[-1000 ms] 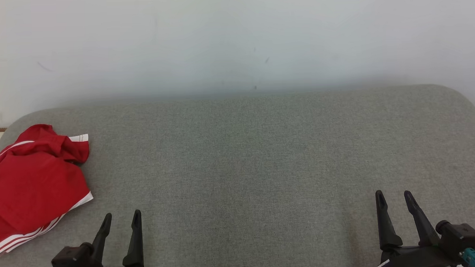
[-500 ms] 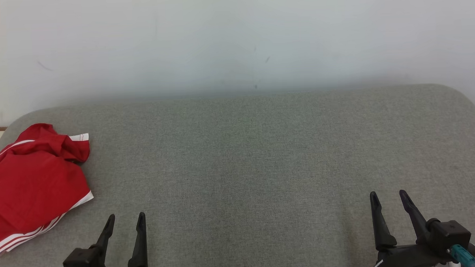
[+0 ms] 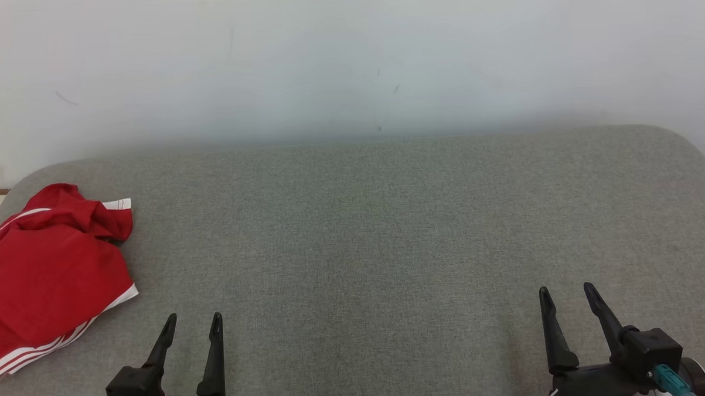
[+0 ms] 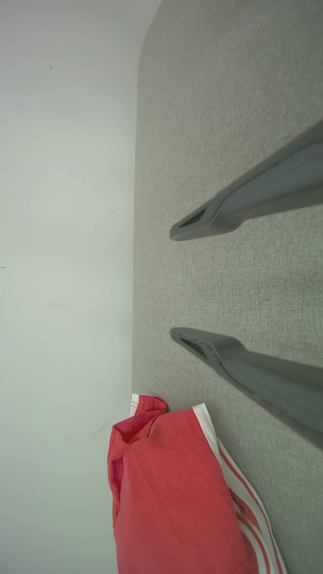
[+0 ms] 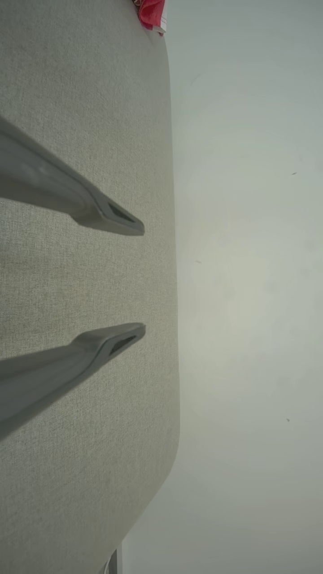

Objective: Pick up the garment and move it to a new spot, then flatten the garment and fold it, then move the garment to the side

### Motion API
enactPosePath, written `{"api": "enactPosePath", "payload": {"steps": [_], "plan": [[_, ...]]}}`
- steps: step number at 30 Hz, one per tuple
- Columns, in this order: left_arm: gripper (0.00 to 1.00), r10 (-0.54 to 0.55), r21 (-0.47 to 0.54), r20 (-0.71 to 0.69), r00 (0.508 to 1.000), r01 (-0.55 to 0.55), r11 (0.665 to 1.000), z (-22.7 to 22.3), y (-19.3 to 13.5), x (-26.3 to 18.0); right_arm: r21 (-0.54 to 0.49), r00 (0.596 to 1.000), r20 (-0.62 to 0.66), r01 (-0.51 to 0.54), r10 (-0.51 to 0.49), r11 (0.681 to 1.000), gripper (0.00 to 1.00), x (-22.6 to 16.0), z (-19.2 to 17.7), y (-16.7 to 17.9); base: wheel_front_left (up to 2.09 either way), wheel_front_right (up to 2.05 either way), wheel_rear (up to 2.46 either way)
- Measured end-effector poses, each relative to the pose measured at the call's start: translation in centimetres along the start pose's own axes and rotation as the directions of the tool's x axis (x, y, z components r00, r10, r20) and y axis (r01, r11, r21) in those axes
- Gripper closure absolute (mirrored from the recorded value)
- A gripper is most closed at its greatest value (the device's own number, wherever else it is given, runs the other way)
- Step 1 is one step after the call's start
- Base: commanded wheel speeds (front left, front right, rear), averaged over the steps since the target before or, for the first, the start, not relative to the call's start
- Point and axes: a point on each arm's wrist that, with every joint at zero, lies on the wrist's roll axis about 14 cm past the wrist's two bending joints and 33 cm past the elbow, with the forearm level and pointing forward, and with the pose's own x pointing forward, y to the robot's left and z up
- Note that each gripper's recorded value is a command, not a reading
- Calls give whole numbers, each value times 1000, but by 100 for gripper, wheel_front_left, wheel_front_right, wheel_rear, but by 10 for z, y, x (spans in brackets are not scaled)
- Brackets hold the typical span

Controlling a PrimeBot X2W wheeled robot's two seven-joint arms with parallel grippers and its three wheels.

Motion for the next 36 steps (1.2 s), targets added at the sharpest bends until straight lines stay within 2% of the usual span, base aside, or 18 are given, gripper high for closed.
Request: {"api": "enactPosePath", "payload": {"steps": [12, 36], "plan": [[0, -26, 60, 18, 999, 25, 998, 0, -6, 4, -45, 1000, -1, 11, -11, 999, 0, -1, 0, -2, 0, 0, 0], [0, 16, 49, 9, 1000, -16, 999, -2, 6, 3, -20, 1000, 13, -7, 7, 1000, 0, 5, 2, 5, 0, 0, 0]]}}
